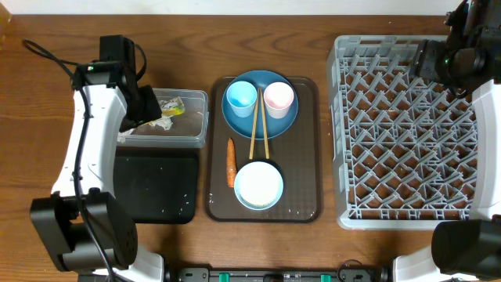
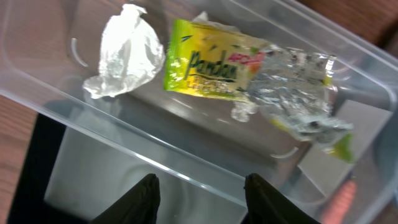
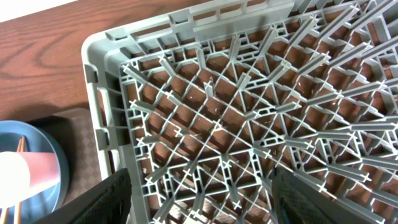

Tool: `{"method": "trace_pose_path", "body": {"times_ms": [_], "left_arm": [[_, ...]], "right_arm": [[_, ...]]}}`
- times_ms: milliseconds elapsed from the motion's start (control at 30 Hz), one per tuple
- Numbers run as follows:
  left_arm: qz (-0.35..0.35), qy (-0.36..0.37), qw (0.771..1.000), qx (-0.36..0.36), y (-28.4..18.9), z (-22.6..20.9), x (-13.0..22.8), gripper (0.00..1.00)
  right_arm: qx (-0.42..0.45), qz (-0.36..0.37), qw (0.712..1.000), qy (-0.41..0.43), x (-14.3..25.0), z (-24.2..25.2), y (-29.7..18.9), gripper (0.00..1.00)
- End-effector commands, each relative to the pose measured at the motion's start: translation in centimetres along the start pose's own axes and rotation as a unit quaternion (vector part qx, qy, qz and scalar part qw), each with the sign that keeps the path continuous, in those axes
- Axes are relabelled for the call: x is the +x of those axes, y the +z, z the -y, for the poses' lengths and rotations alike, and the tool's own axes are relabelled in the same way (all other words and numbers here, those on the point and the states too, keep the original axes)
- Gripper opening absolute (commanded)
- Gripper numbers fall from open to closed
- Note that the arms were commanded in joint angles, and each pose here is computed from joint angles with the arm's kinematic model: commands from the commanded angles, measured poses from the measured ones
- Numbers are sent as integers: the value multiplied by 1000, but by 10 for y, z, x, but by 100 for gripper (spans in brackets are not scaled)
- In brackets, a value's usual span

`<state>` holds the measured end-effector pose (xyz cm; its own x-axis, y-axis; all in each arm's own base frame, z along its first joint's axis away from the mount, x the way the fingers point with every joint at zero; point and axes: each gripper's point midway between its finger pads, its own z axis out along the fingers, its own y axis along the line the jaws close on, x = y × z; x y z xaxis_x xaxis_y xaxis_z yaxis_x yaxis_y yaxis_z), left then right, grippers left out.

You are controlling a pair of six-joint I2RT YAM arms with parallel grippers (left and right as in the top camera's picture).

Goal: Sort waste into correct bins and load items into the dishwasher rack
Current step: 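Carry the wrapper left and release it into the clear bin, then reach the left gripper down toward the orange carrot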

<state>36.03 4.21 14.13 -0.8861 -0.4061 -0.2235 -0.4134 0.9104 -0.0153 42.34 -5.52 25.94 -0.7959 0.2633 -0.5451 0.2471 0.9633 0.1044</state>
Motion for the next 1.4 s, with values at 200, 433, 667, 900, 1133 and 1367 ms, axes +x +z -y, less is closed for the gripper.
{"method": "trace_pose_path", "body": {"times_ms": [200, 433, 667, 900, 1133, 1367], "left_arm": [[-16, 39, 983, 181, -44, 77, 27, 41], [-22, 112, 973, 199, -55, 121, 57, 41], [-37, 150, 971, 184, -54, 136, 80, 41], [-62, 155, 976, 139, -37, 133, 106, 40], [-94, 163, 976, 110, -12, 130, 137, 41], [-87, 170, 975, 114, 7, 134, 143, 41]], "right_arm": [[-1, 12, 1000, 8, -7, 0, -5, 77], [-1, 12, 1000, 8, -7, 0, -5, 99], [-1, 12, 1000, 8, -7, 0, -5, 99], [-1, 12, 1000, 8, -7, 0, -5, 99], [-1, 12, 1000, 8, -7, 0, -5, 99], [-1, 12, 1000, 8, -7, 0, -5, 99]]}}
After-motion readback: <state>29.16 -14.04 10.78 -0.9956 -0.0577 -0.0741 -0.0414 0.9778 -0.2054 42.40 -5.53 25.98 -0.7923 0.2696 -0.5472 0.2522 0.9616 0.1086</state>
